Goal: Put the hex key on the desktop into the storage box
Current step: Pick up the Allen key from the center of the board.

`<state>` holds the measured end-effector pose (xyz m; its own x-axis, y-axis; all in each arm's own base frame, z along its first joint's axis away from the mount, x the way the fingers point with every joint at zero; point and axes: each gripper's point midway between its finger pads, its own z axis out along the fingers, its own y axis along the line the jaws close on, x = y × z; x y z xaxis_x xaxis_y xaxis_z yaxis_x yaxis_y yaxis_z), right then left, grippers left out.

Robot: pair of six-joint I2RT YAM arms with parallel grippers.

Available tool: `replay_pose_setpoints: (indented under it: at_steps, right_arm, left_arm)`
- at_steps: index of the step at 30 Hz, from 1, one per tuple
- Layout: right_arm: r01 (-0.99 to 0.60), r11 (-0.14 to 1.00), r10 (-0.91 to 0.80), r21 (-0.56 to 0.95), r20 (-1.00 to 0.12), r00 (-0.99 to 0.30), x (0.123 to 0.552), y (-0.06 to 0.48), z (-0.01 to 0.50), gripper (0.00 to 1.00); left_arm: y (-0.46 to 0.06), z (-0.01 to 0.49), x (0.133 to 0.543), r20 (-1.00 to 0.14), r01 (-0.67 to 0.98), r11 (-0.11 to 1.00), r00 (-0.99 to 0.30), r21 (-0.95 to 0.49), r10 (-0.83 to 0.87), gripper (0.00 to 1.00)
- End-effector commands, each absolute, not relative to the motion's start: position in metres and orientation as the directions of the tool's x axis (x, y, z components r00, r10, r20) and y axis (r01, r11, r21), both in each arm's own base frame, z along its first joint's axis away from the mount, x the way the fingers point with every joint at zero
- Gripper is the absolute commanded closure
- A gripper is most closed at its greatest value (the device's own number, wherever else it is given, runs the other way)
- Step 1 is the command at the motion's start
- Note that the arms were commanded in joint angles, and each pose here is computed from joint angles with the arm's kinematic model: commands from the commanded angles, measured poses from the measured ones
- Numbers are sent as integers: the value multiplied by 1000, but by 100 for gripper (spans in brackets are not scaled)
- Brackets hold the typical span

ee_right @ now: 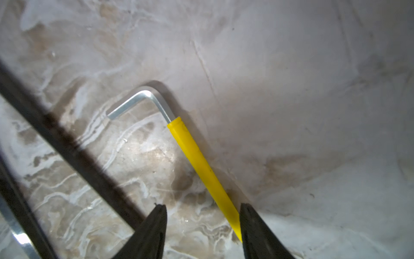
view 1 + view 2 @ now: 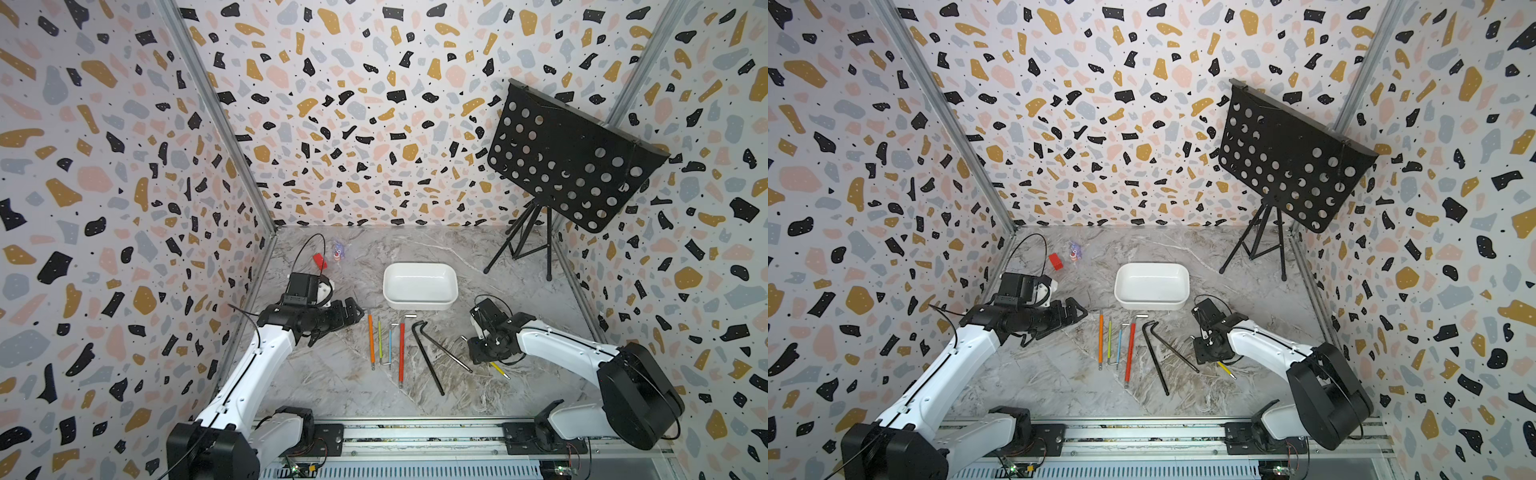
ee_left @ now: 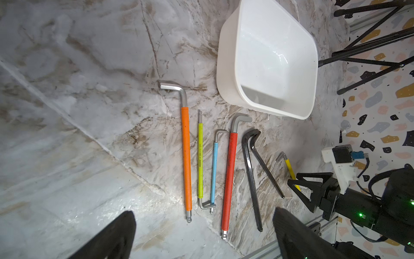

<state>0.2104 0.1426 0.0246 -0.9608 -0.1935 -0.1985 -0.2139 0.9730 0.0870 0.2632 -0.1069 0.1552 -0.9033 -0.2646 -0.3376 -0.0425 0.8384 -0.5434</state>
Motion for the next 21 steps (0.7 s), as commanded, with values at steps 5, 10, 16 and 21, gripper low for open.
replay_pose_setpoints:
  at_steps: [5,10,16,21]
  right_arm:
    - [-204,977,-191,59,-177,-965,208,140,16,44]
    - [-199,979,-191,33,-162,-968,208,137,11,53]
    - [-204,979,-197,25,-166,-966,206,140,9,59]
    - [-207,978,-200,29,-162,-966,203,141,4,68]
  left_arm:
    - [-109,155,258,-341,-26,837,-906,-547,-251,0]
    - [-109,155,258,-342,-23,836,-906,-548,-249,0]
    - [-109,155,258,-341,-23,836,-907,-548,-249,0]
    - [-109,155,258,-340,-24,836,-907,-548,-249,0]
